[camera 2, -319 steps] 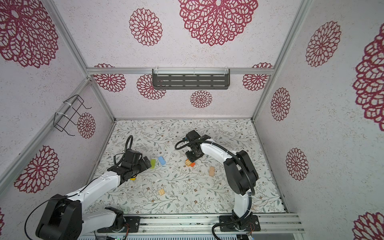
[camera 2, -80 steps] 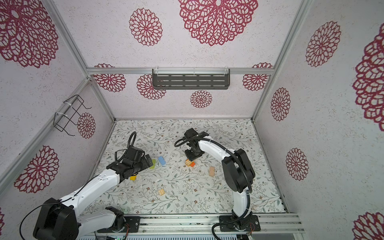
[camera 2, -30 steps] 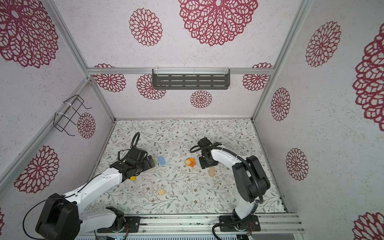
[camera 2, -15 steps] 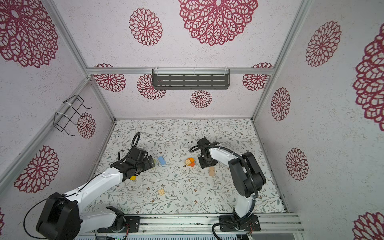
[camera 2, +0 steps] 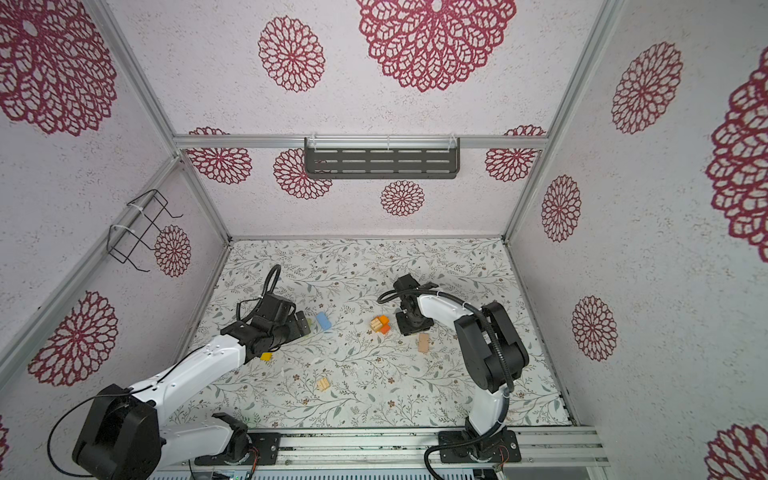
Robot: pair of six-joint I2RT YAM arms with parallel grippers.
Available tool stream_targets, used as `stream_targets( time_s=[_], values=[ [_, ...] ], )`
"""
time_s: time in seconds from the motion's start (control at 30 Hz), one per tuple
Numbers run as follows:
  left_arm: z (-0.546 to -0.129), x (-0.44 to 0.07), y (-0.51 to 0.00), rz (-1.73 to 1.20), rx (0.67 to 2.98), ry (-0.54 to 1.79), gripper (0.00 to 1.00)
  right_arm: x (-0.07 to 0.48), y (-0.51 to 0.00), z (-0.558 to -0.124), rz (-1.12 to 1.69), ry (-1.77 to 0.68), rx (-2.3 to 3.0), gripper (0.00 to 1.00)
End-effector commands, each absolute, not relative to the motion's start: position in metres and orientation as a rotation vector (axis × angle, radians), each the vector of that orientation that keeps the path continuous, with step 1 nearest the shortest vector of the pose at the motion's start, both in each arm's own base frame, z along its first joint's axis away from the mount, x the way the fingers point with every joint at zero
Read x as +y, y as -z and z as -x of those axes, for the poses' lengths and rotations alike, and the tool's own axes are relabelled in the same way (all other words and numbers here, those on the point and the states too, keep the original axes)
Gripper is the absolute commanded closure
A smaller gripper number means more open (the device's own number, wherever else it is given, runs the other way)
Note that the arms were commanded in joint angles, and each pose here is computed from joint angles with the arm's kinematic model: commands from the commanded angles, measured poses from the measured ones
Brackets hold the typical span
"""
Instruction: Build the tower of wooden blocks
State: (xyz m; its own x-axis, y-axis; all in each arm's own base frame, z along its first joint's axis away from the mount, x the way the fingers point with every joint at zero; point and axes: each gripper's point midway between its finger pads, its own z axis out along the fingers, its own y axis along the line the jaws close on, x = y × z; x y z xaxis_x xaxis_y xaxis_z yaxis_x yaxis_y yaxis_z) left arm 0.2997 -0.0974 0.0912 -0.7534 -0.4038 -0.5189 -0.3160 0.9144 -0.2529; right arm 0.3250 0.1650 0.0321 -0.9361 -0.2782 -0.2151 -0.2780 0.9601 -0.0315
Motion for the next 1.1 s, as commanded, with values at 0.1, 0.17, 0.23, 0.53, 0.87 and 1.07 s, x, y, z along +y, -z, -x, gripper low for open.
stream_targets(
  time_s=[0.1, 0.17, 0.23, 0.53, 0.87, 1.07],
  values=[
    [-0.305, -0.099, -0.096, 0.520, 2.460, 0.199, 0.03, 0.165, -0.033, -0.332, 0.387, 0.005, 2.895, 0.58],
    [-0.305, -0.099, -0.096, 0.520, 2.460, 0.199, 0.03, 0.166, -0.033, -0.332, 0.387, 0.001, 2.895, 0.59],
    [-0.305, -0.099, -0.096, 0.520, 2.458, 0.198, 0.03, 0.166, -0.035, -0.333, 0.385, 0.000, 2.891, 0.62],
    [-0.307, -0.100, -0.099, 0.513, 2.456, 0.199, 0.03, 0.171, -0.060, -0.337, 0.445, -0.029, 2.853, 0.70],
    [-0.309, -0.101, -0.101, 0.509, 2.457, 0.205, 0.03, 0.209, -0.099, -0.350, 0.590, -0.228, 2.767, 0.69],
    [-0.310, -0.100, -0.103, 0.505, 2.456, 0.193, 0.03, 0.227, -0.107, -0.352, 0.665, -0.284, 2.741, 0.66]
  ],
)
